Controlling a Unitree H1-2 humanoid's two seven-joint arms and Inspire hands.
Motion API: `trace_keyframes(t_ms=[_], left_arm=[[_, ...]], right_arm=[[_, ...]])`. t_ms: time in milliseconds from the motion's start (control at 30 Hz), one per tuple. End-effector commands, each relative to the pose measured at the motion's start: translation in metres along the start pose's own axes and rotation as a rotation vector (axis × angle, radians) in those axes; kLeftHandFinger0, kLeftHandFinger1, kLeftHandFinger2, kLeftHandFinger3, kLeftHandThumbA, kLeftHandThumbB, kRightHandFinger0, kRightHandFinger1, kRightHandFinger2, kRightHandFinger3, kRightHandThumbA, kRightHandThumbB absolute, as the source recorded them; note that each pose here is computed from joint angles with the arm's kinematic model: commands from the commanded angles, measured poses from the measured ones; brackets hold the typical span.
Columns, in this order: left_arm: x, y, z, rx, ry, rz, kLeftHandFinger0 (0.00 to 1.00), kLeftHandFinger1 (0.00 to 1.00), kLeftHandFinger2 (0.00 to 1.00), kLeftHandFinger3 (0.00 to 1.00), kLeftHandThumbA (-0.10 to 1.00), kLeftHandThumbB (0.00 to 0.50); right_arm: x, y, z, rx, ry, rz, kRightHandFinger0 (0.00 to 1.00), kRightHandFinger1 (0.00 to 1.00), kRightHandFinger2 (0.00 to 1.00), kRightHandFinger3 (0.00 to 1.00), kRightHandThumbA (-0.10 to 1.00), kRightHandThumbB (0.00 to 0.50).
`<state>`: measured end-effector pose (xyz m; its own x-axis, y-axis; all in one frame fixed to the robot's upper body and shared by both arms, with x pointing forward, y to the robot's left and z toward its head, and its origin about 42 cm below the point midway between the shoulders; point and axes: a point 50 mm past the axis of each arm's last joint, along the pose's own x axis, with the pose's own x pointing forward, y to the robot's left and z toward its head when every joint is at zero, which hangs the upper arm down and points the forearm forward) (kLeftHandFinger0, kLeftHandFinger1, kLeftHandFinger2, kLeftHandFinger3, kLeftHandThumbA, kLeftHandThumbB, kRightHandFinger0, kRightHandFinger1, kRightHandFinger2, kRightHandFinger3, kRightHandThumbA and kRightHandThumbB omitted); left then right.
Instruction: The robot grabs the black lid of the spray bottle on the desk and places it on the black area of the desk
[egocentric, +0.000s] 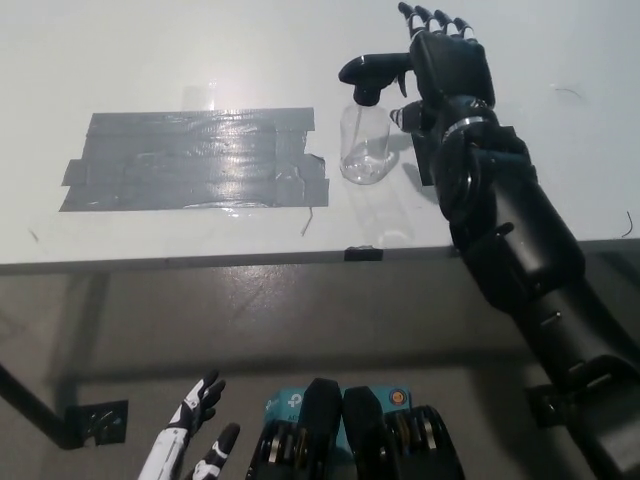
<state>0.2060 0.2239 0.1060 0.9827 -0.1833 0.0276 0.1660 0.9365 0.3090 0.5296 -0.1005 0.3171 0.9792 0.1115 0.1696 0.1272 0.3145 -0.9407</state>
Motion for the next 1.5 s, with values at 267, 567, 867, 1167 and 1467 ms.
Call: trace_keyframes(t_ms=[267,567,867,1167,1467], left_arm=[[-0.001,0.004,0.011,0.031,-0.028,-0.03,1.0,1.0,1.0,1.0,0.77,0.022],[0.002,0.005,0.013,0.045,-0.028,-0.038,1.0,1.0,1.0,1.0,0.77,0.026],[0.004,0.009,0.014,0.049,-0.042,-0.041,1.0,1.0,1.0,1.0,0.8,0.025],[0.004,0.013,0.015,0.057,-0.037,-0.034,1.0,1.0,1.0,1.0,0.83,0.027],[0.006,0.015,0.015,0.056,-0.033,-0.027,1.0,1.0,1.0,1.0,0.85,0.048]], right_arm=[[0.011,-0.031,0.04,-0.111,-0.069,-0.133,1.0,1.0,1.0,1.0,0.86,0.416],[0.016,-0.029,0.048,-0.22,-0.094,-0.148,1.0,1.0,1.0,1.0,0.82,0.417],[0.019,-0.036,0.044,-0.275,-0.109,-0.124,1.0,1.0,1.0,1.0,0.75,0.423],[0.024,-0.051,0.037,-0.34,-0.096,-0.023,1.0,1.0,1.0,1.0,0.78,0.495],[0.029,-0.077,0.036,-0.354,-0.051,0.157,1.0,1.0,1.0,1.0,0.7,0.5]])
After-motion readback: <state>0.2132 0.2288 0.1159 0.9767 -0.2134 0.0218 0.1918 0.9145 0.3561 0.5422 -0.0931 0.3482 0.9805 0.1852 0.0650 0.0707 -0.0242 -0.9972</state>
